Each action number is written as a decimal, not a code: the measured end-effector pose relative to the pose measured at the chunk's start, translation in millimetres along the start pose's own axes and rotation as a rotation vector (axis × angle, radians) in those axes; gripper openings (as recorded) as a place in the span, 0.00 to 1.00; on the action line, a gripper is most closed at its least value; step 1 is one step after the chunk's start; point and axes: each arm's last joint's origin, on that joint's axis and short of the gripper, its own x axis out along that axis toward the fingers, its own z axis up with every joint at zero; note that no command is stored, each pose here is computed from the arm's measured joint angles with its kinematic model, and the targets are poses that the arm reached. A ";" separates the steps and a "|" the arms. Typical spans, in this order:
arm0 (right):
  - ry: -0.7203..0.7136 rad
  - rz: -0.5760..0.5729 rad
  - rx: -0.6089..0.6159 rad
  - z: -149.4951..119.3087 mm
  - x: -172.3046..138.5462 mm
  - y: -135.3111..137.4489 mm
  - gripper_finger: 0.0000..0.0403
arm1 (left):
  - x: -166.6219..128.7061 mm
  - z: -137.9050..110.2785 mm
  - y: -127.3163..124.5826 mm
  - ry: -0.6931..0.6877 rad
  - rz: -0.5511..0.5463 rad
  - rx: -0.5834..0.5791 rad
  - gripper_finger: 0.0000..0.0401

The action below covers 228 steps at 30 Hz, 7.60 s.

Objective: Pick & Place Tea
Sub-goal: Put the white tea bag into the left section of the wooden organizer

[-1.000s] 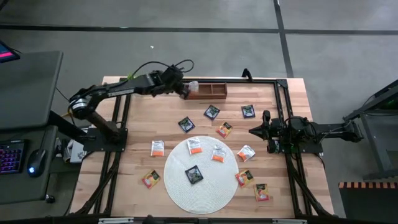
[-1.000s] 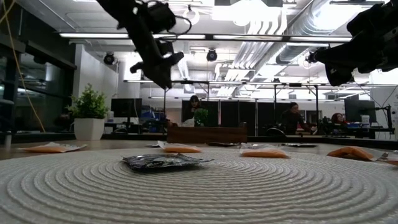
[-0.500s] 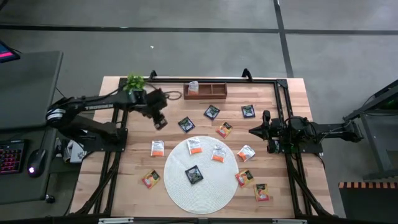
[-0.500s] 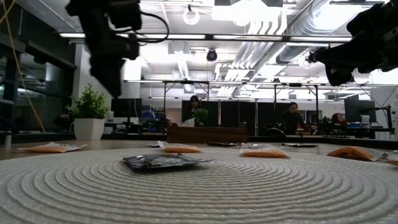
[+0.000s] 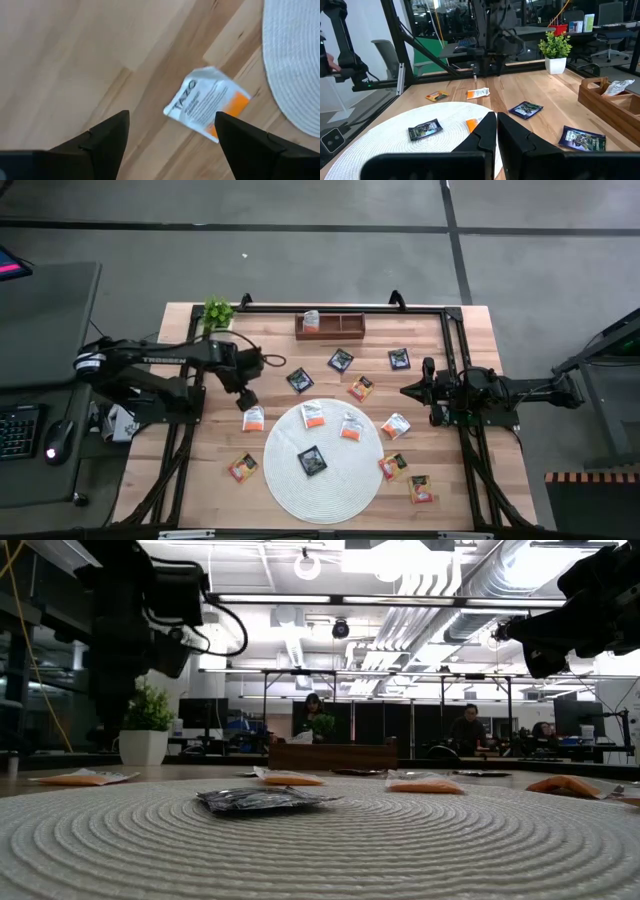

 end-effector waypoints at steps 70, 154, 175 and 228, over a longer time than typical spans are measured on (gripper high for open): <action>0.000 0.000 0.000 0.0 0.0 0.0 0.03 | 64.3 -0.2 -15.5 0.043 0.217 -0.085 0.22; 0.001 0.000 0.000 -0.1 0.1 0.0 0.03 | -32.4 227.4 13.5 -0.564 0.583 0.182 0.00; 0.001 0.000 0.000 -0.1 0.1 0.0 0.03 | -28.1 224.7 22.7 -0.520 0.595 0.154 0.00; 0.002 0.000 0.000 -0.2 0.1 0.0 0.03 | -18.0 238.0 47.4 -0.527 0.567 0.177 0.00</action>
